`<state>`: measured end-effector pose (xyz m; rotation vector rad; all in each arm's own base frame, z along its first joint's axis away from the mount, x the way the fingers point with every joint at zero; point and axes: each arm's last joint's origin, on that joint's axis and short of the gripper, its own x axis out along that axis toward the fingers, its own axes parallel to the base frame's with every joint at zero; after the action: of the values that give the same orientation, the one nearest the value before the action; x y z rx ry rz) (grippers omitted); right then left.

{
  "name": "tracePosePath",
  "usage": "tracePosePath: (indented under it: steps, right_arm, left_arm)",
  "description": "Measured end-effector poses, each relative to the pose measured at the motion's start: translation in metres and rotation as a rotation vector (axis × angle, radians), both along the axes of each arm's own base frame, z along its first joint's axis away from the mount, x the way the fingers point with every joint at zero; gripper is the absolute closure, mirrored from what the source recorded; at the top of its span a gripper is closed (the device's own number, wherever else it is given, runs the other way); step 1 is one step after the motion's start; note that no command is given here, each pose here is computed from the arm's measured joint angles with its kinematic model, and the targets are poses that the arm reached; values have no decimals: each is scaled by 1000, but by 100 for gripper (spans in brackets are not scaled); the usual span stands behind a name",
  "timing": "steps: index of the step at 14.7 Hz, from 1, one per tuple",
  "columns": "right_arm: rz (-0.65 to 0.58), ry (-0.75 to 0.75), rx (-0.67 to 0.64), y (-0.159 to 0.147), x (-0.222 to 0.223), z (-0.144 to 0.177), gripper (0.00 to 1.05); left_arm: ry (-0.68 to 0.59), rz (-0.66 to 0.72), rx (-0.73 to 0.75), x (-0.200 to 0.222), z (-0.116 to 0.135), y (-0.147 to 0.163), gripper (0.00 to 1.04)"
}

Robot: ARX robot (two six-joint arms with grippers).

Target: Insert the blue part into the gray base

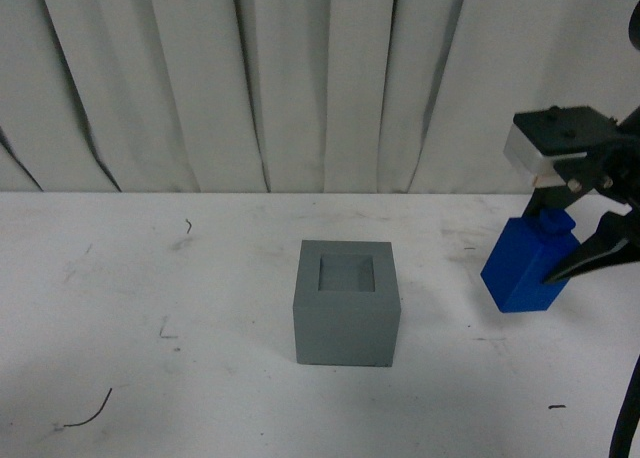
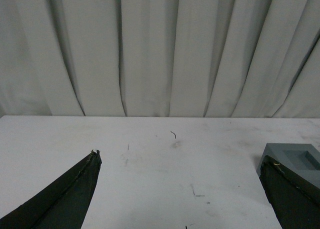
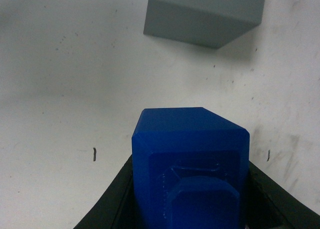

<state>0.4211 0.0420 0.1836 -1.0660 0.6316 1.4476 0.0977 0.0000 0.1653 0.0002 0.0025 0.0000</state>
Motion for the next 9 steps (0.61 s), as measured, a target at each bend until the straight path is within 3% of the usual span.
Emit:
tracePosePath:
  steps: [4, 9]
  right_arm:
    - [73, 21, -7, 51, -3, 24, 58]
    - [20, 49, -23, 114, 14, 27, 58]
  left_arm:
    - [0, 0, 0, 0, 0, 0, 7]
    - [0, 0, 0, 0, 0, 0, 7]
